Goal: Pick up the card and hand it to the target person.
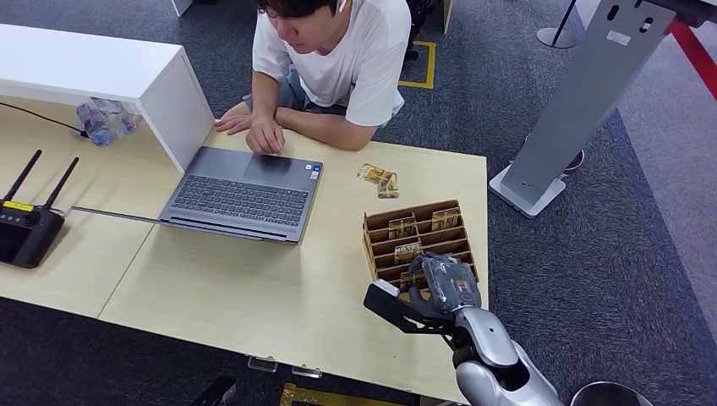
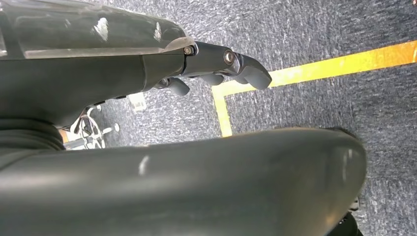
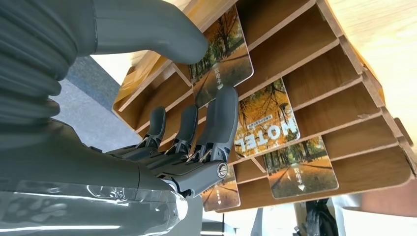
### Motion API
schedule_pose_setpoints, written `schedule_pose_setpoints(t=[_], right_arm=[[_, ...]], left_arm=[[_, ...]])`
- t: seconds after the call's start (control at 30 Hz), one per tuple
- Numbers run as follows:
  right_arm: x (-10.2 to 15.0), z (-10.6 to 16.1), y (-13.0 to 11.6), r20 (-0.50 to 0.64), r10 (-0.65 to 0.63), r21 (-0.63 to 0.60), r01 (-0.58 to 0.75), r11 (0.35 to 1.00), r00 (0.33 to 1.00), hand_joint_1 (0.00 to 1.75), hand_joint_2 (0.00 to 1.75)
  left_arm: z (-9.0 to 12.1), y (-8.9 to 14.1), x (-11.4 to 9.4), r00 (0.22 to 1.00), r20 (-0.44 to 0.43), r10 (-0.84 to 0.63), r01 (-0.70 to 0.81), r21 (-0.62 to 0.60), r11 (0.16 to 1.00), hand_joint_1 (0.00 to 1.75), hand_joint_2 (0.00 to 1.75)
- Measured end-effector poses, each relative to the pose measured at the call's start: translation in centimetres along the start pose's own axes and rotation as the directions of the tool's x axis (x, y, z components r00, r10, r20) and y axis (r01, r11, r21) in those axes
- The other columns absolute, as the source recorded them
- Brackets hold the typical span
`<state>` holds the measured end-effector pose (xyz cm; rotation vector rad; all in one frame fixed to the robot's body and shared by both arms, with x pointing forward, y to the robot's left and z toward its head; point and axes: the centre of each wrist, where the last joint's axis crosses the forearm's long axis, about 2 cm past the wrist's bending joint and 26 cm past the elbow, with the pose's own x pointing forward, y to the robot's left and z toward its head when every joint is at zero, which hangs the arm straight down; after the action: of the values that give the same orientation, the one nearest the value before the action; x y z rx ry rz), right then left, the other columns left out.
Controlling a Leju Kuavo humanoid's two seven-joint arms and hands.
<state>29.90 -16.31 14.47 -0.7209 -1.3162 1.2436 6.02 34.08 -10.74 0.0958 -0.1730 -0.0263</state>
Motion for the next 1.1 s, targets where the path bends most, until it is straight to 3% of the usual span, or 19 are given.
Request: schedule_pose_setpoints(t=[1.1], right_arm=[[0.6,0.7,-1.4,0.019,-0.005,-0.057,0.006,0.998,1.0,0.88,1.75]], left_arm=[[0.0,0.0,-0.1,1.0,0.009,0.002,-0.002,-0.001,1.0,0.0,0.0]])
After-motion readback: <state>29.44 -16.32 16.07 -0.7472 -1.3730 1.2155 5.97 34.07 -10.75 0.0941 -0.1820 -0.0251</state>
